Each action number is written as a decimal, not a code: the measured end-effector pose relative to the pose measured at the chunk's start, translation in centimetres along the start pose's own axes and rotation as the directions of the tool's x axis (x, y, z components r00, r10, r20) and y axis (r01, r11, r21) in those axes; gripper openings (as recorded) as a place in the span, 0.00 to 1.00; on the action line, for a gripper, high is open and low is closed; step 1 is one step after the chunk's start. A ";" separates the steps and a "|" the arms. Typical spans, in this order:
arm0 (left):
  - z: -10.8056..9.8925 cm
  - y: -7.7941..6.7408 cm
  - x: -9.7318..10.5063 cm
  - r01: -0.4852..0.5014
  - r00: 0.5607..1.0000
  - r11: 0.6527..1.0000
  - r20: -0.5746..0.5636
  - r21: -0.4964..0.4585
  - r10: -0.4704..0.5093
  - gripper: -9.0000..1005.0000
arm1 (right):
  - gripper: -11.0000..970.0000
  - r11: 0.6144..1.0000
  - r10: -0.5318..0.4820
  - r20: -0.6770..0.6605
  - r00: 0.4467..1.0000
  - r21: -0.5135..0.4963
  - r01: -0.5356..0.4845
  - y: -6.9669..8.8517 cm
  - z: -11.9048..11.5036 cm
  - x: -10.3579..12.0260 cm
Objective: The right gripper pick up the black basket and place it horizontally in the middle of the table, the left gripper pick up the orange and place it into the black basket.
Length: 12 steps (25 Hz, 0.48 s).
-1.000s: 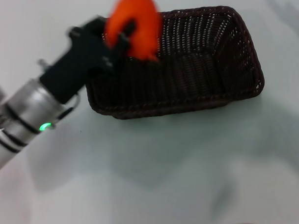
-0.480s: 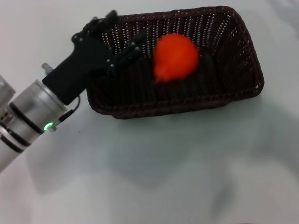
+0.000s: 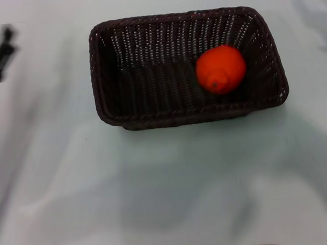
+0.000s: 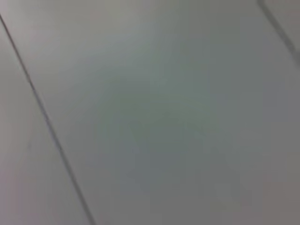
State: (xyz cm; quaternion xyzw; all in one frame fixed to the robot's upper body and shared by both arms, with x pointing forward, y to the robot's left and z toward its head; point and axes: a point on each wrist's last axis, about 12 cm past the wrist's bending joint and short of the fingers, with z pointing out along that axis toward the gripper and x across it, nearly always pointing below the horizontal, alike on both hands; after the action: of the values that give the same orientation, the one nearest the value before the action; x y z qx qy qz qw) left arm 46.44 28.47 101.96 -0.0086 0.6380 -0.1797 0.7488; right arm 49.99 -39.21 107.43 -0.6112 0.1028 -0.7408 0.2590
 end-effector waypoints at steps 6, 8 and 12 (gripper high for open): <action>-4.2 2.5 -0.5 0.017 0.998 0.980 0.068 -0.199 -0.004 0.92 | 0.83 0.998 -0.036 -0.058 0.998 -0.049 0.033 -0.1 -0.1 -0.9; -5.3 2.5 -0.7 0.009 0.995 0.976 0.095 -0.219 0.012 0.91 | 0.83 0.998 -0.052 -0.054 0.997 -0.041 0.050 -0.3 0.3 -1.0; -6.7 2.4 -0.9 -0.015 0.992 0.969 0.115 -0.247 0.045 0.91 | 0.83 0.998 -0.063 -0.048 0.997 -0.018 0.062 -0.7 1.1 -1.1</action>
State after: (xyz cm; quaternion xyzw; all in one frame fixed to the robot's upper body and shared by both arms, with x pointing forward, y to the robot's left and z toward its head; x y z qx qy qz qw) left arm 40.50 32.41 100.95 -0.1024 0.6091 -0.0870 0.7816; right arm 51.03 -37.87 107.08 -0.5981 0.0960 -0.7623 0.2280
